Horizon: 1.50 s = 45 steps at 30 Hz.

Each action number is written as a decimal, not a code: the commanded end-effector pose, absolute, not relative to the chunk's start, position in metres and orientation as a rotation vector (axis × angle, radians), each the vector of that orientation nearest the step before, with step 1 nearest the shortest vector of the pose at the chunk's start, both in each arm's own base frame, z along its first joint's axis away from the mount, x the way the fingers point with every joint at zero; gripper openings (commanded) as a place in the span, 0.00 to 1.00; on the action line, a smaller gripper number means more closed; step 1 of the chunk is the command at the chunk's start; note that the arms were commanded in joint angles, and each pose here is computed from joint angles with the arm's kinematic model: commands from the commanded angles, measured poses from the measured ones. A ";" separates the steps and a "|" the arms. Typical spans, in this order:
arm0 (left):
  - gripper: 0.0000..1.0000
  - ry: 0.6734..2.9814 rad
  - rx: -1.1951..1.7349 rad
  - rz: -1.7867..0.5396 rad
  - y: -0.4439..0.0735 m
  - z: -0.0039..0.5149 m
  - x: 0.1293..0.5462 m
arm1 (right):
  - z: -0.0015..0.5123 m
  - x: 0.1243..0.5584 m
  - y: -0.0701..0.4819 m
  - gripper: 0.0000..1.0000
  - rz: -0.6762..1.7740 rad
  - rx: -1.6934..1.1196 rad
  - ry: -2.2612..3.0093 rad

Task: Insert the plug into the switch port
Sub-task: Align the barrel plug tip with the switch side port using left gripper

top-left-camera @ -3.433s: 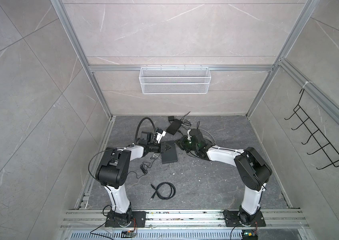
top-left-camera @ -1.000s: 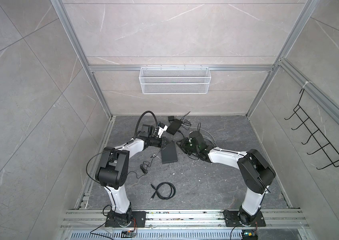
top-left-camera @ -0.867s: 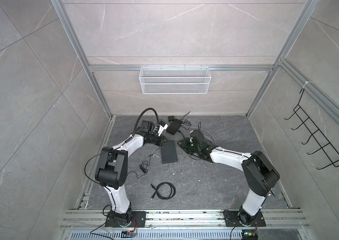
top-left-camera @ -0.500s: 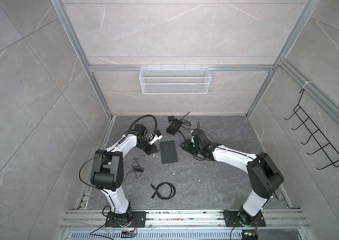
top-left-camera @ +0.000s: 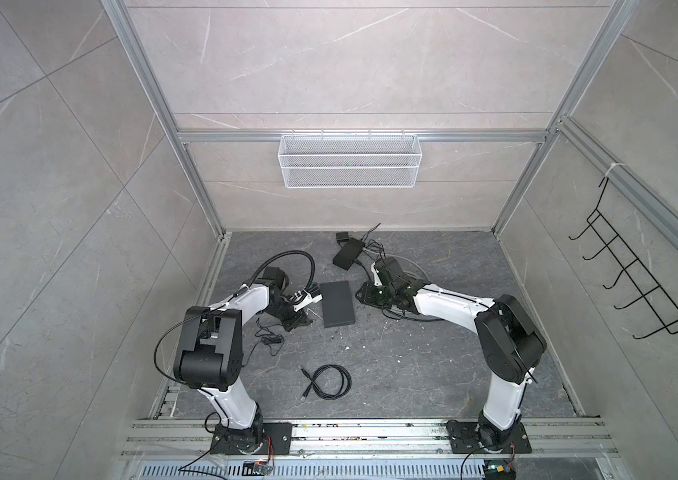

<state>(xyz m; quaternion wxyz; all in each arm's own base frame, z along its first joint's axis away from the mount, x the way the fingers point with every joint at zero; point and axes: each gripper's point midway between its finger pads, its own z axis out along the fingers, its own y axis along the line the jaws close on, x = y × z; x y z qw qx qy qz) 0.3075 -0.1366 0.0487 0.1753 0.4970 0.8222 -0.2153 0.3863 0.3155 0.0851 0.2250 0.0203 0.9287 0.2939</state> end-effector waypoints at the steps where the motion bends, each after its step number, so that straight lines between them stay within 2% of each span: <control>1: 0.00 2.312 1.417 -0.611 -0.147 0.068 0.310 | 0.086 0.387 0.317 0.40 0.800 0.012 2.569; 4: 0.00 2.372 1.303 -0.618 -0.156 0.084 0.316 | 0.088 0.385 0.311 0.40 0.793 0.023 2.564; 9: 0.00 2.395 0.948 -0.757 -0.178 0.117 0.320 | 0.087 0.380 0.298 0.41 0.784 0.047 2.567; 14: 0.00 2.457 0.613 -0.724 -0.179 0.094 0.326 | 0.089 0.377 0.294 0.41 0.803 0.043 2.568; 19: 0.00 2.392 0.442 -0.685 -0.175 0.108 0.341 | 0.090 0.378 0.294 0.41 0.793 0.010 2.583; 22: 0.00 2.419 0.306 -0.692 -0.174 0.094 0.342 | 0.090 0.380 0.295 0.41 0.787 -0.009 2.578; 26: 0.00 2.499 0.152 -0.485 -0.147 0.065 0.333 | 0.089 0.383 0.297 0.42 0.781 -0.022 2.584; 30: 0.00 2.547 0.169 -0.451 -0.141 0.051 0.323 | 0.088 0.386 0.298 0.42 0.782 -0.022 2.583; 45: 0.00 2.455 0.540 -0.703 -0.223 0.051 0.318 | 0.083 0.386 0.279 0.42 0.756 0.024 2.597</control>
